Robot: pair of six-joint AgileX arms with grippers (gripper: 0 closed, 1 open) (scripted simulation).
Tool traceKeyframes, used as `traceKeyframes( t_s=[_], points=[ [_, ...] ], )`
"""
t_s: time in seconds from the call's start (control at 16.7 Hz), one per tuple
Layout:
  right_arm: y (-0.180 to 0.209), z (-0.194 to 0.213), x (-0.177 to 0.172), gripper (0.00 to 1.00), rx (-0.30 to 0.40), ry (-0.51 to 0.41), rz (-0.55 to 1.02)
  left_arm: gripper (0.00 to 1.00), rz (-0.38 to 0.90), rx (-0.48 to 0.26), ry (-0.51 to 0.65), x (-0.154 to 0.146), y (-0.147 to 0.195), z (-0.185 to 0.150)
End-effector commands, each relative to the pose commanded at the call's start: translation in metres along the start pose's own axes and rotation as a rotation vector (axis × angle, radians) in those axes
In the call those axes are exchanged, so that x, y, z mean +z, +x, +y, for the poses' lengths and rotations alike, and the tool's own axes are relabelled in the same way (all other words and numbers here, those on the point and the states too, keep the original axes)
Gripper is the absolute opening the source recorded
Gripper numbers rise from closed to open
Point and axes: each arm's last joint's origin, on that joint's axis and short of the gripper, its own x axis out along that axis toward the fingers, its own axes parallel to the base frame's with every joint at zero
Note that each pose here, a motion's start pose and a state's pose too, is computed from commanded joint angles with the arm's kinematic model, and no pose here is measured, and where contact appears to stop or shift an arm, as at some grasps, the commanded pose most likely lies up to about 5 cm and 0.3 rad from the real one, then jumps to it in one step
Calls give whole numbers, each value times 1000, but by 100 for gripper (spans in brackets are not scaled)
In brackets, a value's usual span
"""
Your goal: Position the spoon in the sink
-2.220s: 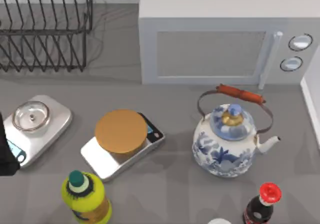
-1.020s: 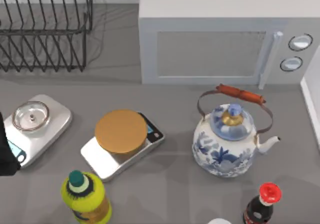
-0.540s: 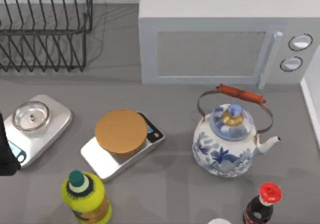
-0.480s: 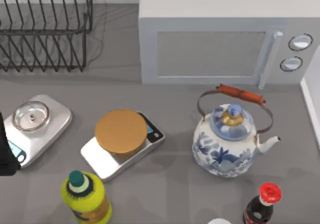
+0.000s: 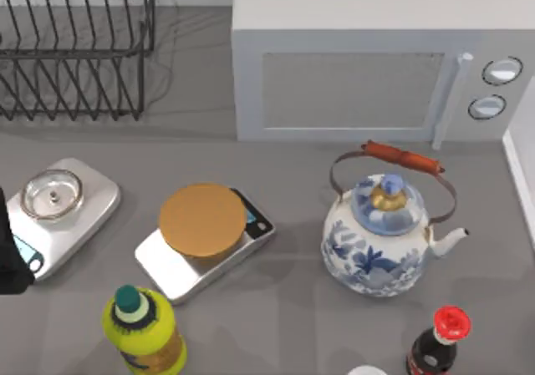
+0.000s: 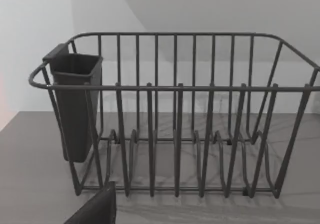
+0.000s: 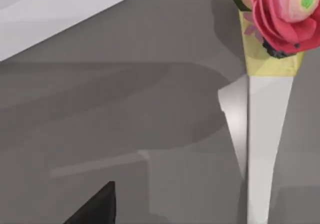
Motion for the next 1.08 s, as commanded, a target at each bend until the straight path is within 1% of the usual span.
traceKeyframes(
  t_s=[0.24, 0.54, 1.08],
  points=[
    [35, -1, -5, 100, -1, 0, 4, 100, 0, 0, 0, 0, 0, 0],
    [40, -2, -6, 100, -1, 0, 7, 100, 0, 0, 0, 0, 0, 0],
    [40, -2, -6, 32, -1, 0, 7, 100, 0, 0, 0, 0, 0, 0]
  ],
)
